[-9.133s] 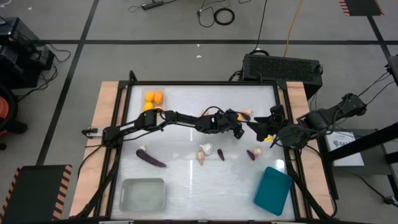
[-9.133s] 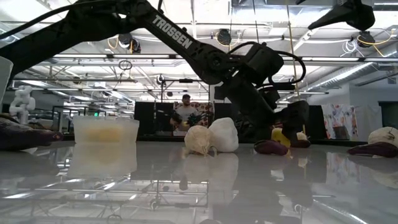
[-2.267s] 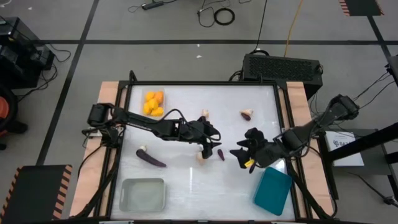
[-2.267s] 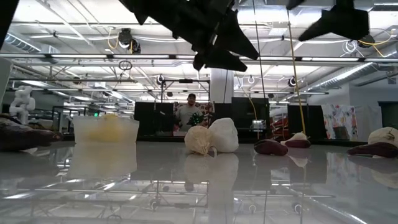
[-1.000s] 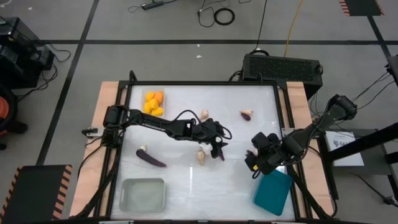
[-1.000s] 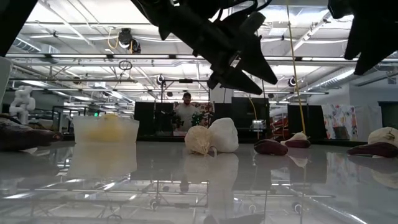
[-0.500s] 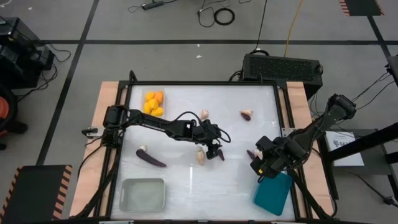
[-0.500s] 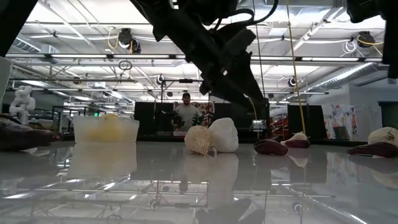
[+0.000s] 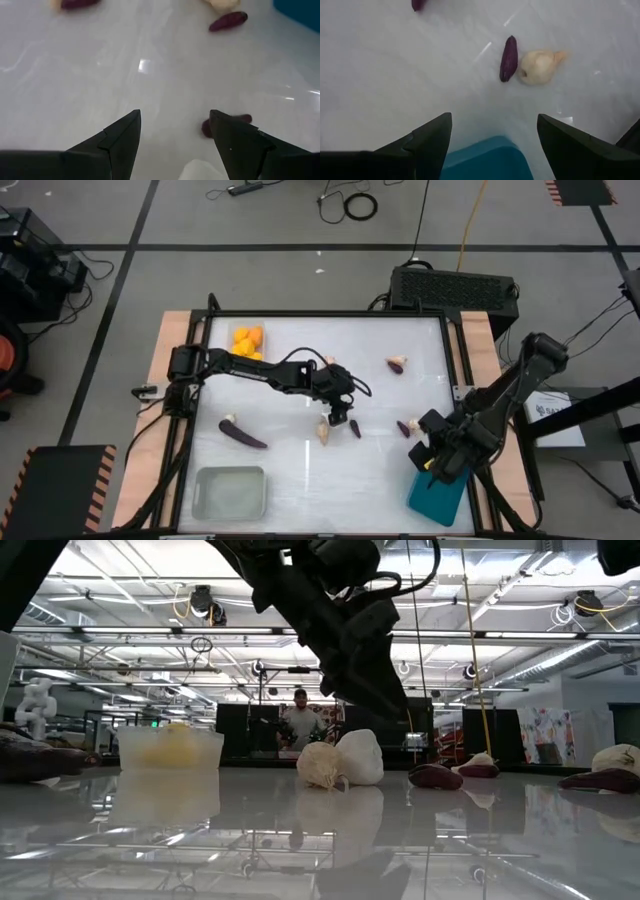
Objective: Sort produce into baskets
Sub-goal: Put the white garlic into the gray bin
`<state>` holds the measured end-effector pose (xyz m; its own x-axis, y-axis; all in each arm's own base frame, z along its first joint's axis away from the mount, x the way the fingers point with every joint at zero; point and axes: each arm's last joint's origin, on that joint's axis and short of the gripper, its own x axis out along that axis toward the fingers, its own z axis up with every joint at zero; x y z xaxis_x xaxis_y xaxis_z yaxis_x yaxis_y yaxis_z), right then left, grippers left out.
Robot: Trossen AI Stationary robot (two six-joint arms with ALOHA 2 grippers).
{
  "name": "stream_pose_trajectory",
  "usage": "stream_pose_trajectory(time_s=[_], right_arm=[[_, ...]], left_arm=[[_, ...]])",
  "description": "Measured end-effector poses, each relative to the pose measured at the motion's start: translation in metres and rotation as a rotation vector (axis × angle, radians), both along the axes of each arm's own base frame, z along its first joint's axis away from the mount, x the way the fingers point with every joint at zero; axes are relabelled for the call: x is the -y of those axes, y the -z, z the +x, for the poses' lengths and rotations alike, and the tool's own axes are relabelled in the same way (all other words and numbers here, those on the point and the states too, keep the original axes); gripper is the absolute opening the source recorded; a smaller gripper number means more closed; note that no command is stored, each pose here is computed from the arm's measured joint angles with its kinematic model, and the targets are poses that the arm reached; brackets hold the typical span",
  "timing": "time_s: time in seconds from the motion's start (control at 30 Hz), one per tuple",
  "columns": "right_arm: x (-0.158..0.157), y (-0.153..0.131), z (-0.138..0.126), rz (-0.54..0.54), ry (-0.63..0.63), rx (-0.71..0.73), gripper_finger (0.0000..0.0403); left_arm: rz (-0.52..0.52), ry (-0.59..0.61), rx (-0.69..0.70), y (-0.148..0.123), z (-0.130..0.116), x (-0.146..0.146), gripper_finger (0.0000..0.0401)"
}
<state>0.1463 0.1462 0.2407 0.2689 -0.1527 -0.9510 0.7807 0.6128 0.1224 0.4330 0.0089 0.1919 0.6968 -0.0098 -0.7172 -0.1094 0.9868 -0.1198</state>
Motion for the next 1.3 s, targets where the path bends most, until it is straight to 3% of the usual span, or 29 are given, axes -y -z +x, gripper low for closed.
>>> stream_pose_trajectory(time_s=[0.23,0.63,1.03,1.3], right_arm=[[-0.010,0.013,0.005,-0.018,0.023,-0.027,0.0286],[-0.013,0.013,0.012,0.004,0.074,0.049,0.0286],[-0.005,0.013,0.018,-0.022,0.055,0.037,0.0286],[0.007,0.012,0.031,-0.033,0.015,0.033,0.0286]], left_arm=[[0.044,0.180,-0.053,-0.001,-0.007,0.004,0.0242],[-0.143,0.082,-0.119,-0.018,-0.016,0.015,0.0242],[-0.110,0.162,-0.146,-0.015,-0.019,0.023,0.0244],[-0.151,0.114,-0.164,-0.015,-0.019,0.020,0.0324]])
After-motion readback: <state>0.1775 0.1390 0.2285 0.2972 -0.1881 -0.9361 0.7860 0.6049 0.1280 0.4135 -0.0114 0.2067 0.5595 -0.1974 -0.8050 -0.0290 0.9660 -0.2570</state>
